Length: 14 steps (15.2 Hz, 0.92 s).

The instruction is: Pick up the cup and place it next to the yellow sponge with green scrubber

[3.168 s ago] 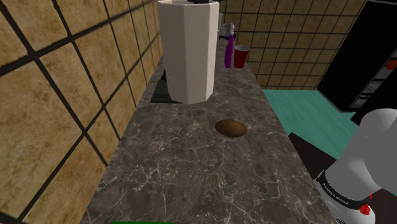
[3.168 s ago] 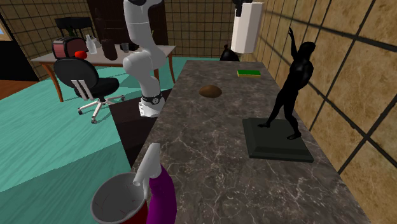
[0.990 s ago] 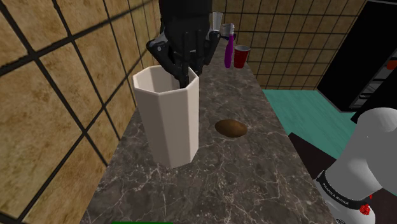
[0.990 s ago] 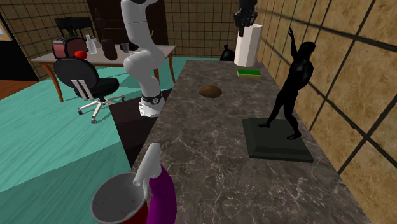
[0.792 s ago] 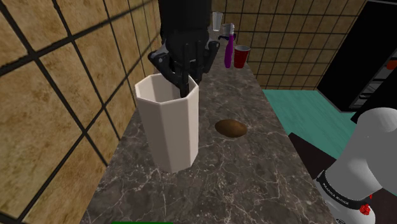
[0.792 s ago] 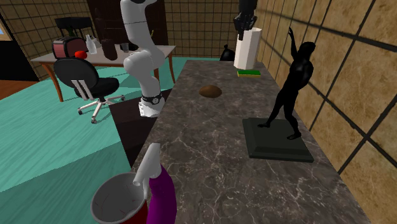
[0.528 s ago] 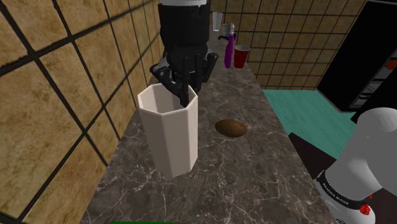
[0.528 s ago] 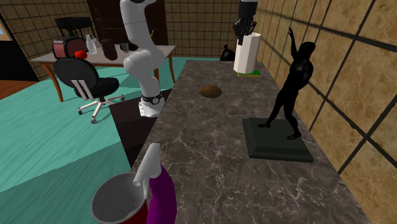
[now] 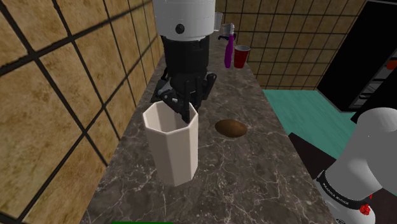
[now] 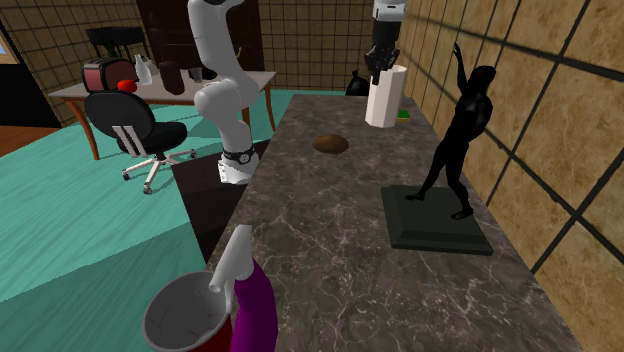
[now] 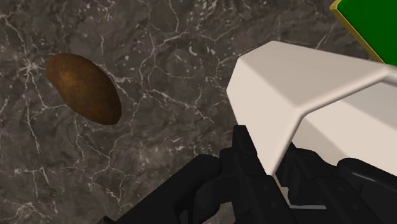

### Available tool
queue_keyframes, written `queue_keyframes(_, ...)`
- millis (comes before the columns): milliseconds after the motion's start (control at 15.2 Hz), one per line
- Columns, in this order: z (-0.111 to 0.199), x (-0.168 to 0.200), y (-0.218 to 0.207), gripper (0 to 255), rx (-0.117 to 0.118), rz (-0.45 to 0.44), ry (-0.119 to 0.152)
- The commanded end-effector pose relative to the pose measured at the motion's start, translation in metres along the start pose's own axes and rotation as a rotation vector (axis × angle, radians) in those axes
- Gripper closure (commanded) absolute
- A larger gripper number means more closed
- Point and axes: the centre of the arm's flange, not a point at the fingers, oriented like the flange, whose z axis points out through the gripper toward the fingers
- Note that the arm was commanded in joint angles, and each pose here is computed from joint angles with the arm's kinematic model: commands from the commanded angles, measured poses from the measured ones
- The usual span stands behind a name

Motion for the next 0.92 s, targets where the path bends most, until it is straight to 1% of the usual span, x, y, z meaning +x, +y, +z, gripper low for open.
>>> queue_keyframes(0,0.01,0.001,0.0,255,0.001,0.0,0.001)
queue_keyframes(330,0.039,0.002,0.0,255,0.001,0.0,0.001)
queue_keyframes(858,0.039,0.002,0.0,255,0.001,0.0,0.001)
